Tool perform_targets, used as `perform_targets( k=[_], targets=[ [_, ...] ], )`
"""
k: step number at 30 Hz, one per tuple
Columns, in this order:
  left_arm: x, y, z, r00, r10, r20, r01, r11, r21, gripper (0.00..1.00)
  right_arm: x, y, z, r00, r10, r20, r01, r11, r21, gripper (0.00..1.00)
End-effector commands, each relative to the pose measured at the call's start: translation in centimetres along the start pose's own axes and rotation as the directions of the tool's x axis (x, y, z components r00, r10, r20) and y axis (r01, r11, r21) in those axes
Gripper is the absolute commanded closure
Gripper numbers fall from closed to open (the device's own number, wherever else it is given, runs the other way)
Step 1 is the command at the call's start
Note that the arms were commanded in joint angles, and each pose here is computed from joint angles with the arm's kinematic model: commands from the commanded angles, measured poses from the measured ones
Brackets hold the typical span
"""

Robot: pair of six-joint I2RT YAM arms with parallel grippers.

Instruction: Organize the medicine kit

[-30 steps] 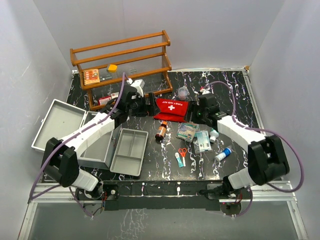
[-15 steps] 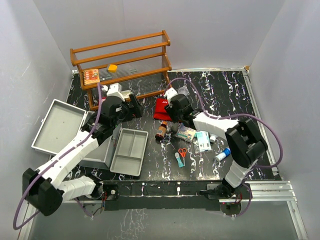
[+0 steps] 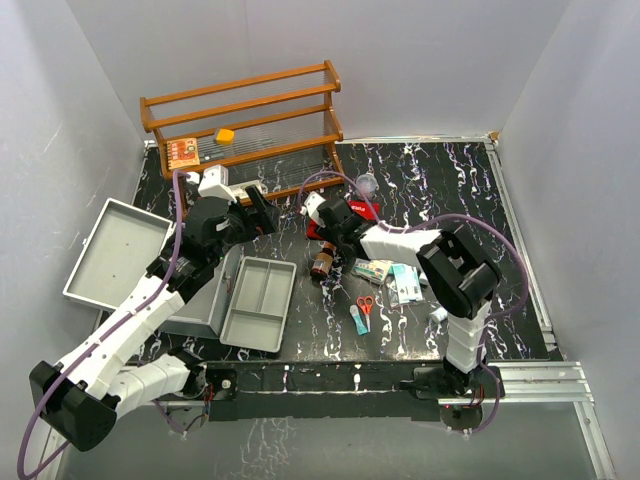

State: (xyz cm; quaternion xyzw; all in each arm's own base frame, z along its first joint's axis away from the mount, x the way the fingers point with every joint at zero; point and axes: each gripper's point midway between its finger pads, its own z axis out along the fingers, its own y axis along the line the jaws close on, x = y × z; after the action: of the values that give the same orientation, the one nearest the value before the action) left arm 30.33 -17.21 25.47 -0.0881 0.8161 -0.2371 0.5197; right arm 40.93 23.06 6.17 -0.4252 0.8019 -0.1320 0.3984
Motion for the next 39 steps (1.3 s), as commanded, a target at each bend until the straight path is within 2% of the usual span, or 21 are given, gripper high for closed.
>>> perform_targets(
  k=[1,11,17,23,29,32,39],
  targets=[
    [-0.7,-0.4,-0.4,1.000,0.011,0.023,-0.011,1.000,0.015,0.06,-2.2,-2.5,0.3,1.000,-0.018,0.025,0.015,0.993,0.121,0.51],
    [-0.8,0.0,-0.3,0.999,0.021,0.025,-0.021,1.000,-0.009,0.06,-2.2,-2.6,1.5,0.998,-0.056,0.024,0.051,0.980,0.193,0.60],
    [-0.6,0.1,0.0,1.000,0.024,0.017,-0.024,1.000,-0.015,0.05,-2.0,-1.9,2.5,0.997,-0.078,0.023,0.073,0.980,0.184,0.62],
    [-0.4,0.2,0.1,1.000,0.027,0.011,-0.027,0.999,-0.019,0.05,-1.6,-1.9,3.1,0.997,-0.081,0.007,0.078,0.975,0.209,0.69],
    [-0.4,0.2,0.2,1.000,0.029,0.008,-0.029,0.999,-0.020,0.05,-2.4,-2.8,2.4,0.998,-0.054,0.039,0.043,0.970,0.240,0.91],
    [-0.3,0.2,0.3,1.000,0.031,0.006,-0.031,0.999,-0.019,0.05,-3.1,-3.5,1.5,0.998,-0.033,0.057,0.018,0.969,0.247,0.99],
    [0.3,-0.1,0.7,1.000,0.023,-0.018,-0.023,1.000,-0.002,0.05,-4.9,-5.0,-1.6,0.990,0.052,0.129,-0.080,0.971,0.227,1.00]
  ],
)
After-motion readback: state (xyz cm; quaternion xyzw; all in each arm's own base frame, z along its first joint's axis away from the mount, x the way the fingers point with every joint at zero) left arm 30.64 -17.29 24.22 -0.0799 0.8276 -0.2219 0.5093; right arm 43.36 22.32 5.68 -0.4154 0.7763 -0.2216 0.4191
